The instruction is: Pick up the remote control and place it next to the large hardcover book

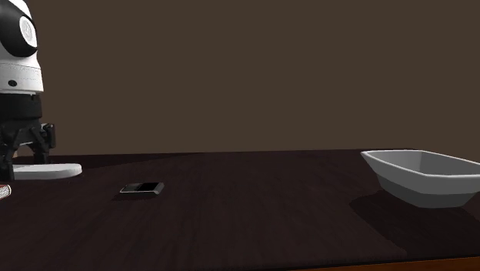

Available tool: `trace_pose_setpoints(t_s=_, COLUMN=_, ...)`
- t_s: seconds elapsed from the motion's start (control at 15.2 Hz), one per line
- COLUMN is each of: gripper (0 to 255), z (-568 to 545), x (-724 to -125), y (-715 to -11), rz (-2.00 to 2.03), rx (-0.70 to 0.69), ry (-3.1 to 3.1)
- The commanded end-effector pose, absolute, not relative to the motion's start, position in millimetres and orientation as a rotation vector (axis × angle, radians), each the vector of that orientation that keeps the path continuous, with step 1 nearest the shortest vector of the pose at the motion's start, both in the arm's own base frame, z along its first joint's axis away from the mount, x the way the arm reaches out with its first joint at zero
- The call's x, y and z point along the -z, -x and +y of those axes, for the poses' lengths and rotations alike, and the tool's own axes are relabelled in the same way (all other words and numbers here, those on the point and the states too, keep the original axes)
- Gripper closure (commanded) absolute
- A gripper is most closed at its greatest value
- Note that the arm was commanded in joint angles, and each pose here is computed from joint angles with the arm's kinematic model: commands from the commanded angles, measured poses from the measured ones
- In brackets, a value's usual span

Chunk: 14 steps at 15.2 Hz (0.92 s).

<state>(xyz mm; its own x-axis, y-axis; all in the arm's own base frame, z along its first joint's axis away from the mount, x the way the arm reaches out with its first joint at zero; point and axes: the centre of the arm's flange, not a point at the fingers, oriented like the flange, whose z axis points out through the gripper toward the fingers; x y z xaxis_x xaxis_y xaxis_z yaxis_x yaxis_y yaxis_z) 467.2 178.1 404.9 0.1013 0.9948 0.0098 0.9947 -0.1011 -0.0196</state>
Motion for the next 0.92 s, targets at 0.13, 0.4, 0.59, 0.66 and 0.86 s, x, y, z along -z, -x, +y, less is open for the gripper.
trace_pose_setpoints(t_s=0.13, gripper=255, z=231.0, x=-405.1, y=-477.4, rz=-2.091, rx=-0.008, ry=2.315)
trace_pose_setpoints(t_s=0.4, gripper=255, z=272.9, x=-400.0, y=-485.6, rz=-2.091, rx=-0.008, ry=2.315)
trace_pose_setpoints(t_s=0.59, gripper=255, z=272.9, x=-384.1, y=-485.6, rz=-2.091, rx=-0.008, ry=2.315)
trace_pose_setpoints(t_s=0.66, gripper=255, z=272.9, x=-378.9, y=-485.6, rz=-2.091, rx=-0.008, ry=2.315)
trace_pose_setpoints(t_s=0.86, gripper=255, z=272.9, x=-363.0, y=-485.6, rz=-2.091, rx=-0.008, ry=2.315)
